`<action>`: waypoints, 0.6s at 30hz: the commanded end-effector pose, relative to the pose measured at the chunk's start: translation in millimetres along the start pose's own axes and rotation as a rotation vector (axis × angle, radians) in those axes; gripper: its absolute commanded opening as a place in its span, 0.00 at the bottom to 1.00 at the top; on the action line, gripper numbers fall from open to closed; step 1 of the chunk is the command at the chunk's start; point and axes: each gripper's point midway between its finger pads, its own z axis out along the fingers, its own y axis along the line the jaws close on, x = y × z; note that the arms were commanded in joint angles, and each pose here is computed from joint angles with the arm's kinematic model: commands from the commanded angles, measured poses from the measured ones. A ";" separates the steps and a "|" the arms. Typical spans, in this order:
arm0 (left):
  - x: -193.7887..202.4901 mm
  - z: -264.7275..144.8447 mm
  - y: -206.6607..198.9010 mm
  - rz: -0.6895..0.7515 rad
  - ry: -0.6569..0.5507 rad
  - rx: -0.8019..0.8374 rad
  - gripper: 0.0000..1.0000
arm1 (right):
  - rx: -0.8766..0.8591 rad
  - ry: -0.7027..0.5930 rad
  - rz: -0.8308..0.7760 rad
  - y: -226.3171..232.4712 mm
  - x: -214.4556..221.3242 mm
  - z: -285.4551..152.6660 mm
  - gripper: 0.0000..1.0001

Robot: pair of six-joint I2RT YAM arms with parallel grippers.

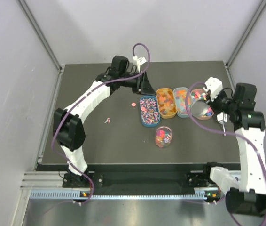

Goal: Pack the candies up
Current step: Pick up the bottle lid at the center of the board.

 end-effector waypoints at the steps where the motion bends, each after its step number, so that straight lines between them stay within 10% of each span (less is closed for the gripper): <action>1: -14.4 9.6 -55.8 -0.134 0.063 0.332 0.49 | -0.074 -0.330 0.143 15.4 -63.8 -4.2 0.00; 9: -12.5 26.0 -63.7 -0.328 0.120 0.388 0.75 | -0.306 -0.507 0.555 5.4 -132.4 -2.8 0.00; 18: -9.6 21.6 -36.2 -0.577 0.121 0.392 0.98 | -0.392 -0.638 0.628 1.5 -150.4 3.8 0.00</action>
